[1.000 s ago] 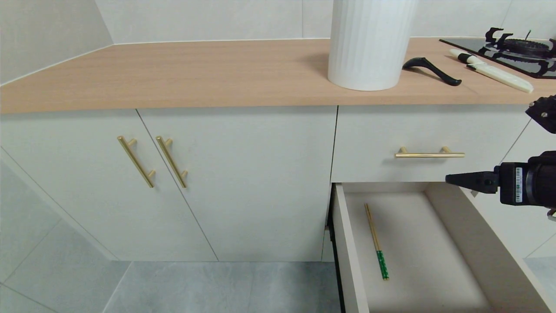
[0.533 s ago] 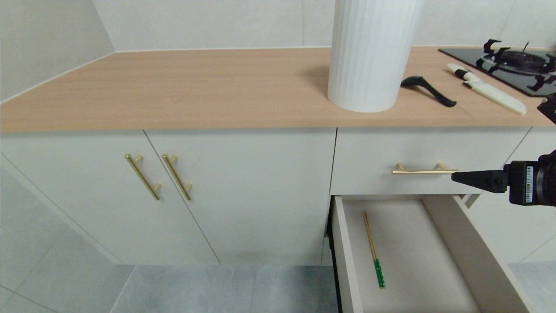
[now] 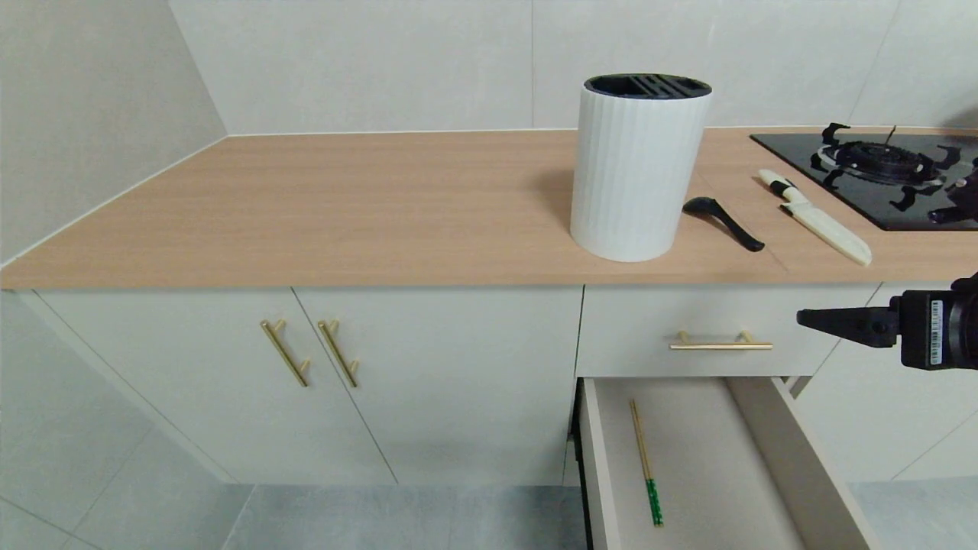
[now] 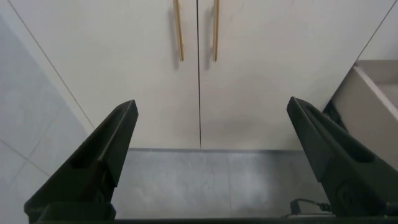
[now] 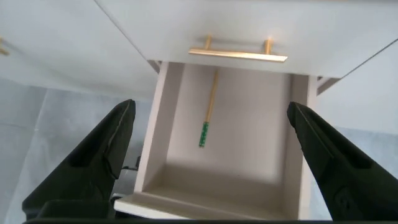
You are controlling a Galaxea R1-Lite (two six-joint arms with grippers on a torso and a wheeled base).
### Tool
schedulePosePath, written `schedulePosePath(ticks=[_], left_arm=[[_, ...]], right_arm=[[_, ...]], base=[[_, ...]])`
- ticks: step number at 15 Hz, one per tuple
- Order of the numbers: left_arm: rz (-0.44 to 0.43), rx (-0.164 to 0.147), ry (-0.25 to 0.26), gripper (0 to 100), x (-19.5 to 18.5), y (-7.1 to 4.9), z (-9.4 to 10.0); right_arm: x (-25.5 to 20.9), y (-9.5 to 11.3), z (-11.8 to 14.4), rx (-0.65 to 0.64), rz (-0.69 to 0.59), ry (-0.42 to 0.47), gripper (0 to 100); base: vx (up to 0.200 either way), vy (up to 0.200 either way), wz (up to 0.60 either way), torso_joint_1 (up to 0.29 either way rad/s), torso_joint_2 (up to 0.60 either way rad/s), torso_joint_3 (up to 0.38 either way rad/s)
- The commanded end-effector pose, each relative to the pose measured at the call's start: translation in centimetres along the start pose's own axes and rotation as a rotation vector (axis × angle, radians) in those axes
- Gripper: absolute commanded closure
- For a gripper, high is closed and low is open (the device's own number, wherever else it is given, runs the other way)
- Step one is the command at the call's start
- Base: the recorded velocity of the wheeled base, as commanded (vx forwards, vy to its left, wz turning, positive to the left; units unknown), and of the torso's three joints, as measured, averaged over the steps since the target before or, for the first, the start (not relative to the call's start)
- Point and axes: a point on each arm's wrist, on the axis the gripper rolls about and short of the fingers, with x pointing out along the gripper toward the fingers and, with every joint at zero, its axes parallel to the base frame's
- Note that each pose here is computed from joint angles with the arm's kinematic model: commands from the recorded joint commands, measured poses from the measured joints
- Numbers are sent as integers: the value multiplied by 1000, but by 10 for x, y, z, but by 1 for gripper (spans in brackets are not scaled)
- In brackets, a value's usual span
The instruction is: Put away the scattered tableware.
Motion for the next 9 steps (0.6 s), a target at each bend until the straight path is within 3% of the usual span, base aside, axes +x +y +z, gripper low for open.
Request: schedulePosePath(ticks=[1,6,9], left_arm=[[1,-1,1,0,0,0,0],[1,1,1,0,0,0,0],[1,1,1,0,0,0,0]], right_arm=[[1,0,-1,-12,1,7,0],[3,0,-3,-16,0,0,0],[26,-4,18,-53,-24,-115,0]], base=[[0,0,0,242,-481,-256],[0,0,0,207,-424,-229],[0,0,0,36,-72,-39]])
